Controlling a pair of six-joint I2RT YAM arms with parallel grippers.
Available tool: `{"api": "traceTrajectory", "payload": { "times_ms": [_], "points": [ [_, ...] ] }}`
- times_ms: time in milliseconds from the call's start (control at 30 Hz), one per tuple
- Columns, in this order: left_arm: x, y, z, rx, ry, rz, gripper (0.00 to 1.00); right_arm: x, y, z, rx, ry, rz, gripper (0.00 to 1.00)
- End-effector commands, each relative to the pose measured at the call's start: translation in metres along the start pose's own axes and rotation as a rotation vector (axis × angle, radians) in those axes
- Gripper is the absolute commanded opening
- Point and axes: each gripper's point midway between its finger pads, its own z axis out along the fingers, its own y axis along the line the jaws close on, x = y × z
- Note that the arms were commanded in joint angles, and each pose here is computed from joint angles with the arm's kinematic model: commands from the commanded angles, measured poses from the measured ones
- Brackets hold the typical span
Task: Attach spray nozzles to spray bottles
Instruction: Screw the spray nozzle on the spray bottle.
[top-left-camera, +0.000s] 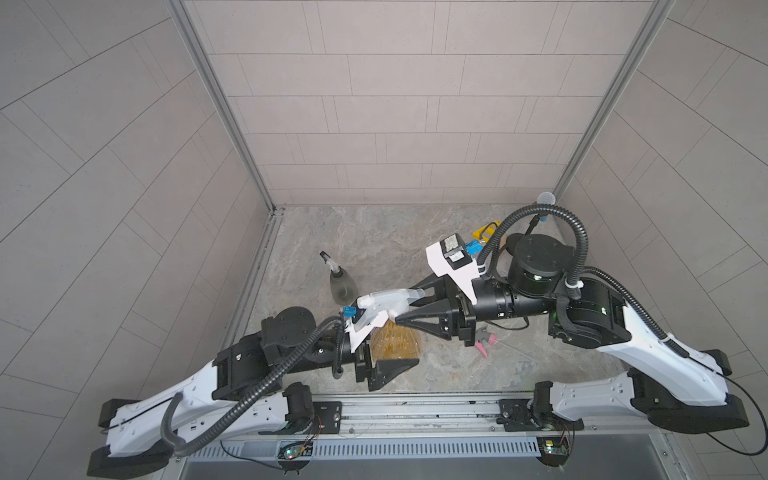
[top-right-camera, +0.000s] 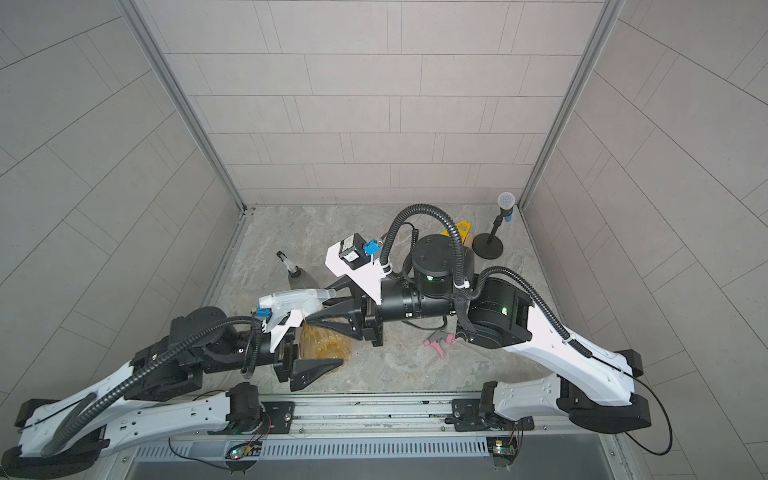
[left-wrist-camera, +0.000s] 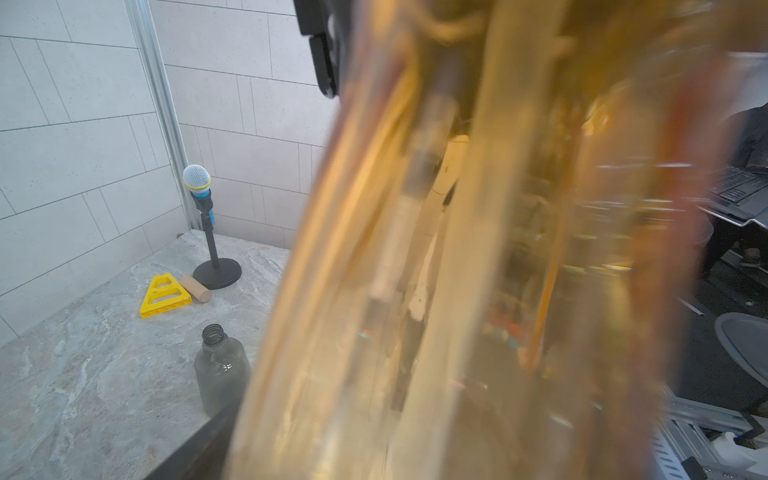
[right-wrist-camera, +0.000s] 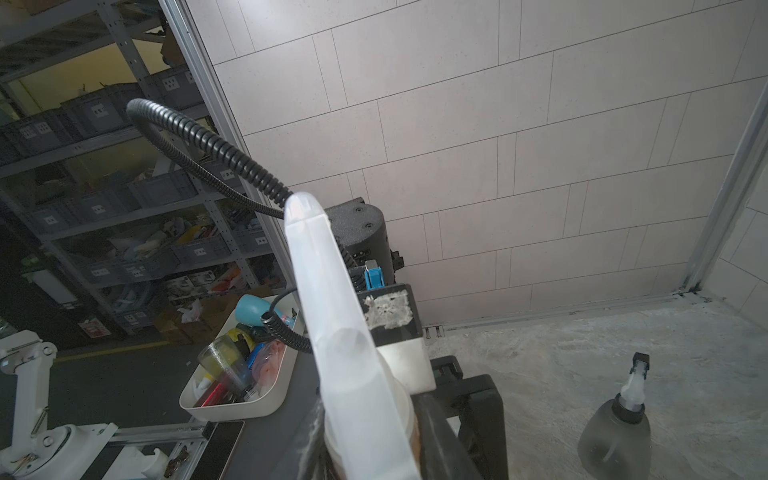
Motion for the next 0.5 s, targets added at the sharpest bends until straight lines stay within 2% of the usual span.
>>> {"api": "traceTrajectory", "payload": {
  "times_ms": [0,200,367,467],
  "points": [
    [-0.021,0.005,-0.003,-0.032,-0.068,0.007,0.0,0.004,-0.002,-0.001,0.039,-0.002,-0.009,0.32],
    [-0.021,0.021,-0.001,-0.126,-0.059,0.023,0.0,0.024,-0.007,0.008,0.177,0.034,-0.004,0.29],
    [-0.025,0.028,0.0,-0.164,-0.068,0.036,0.0,0.046,-0.015,0.016,0.37,0.064,-0.023,0.29],
    [-0.026,0.03,0.001,-0.178,-0.067,0.042,0.0,0.055,-0.024,0.019,0.482,0.035,0.012,0.29]
  ]
}}
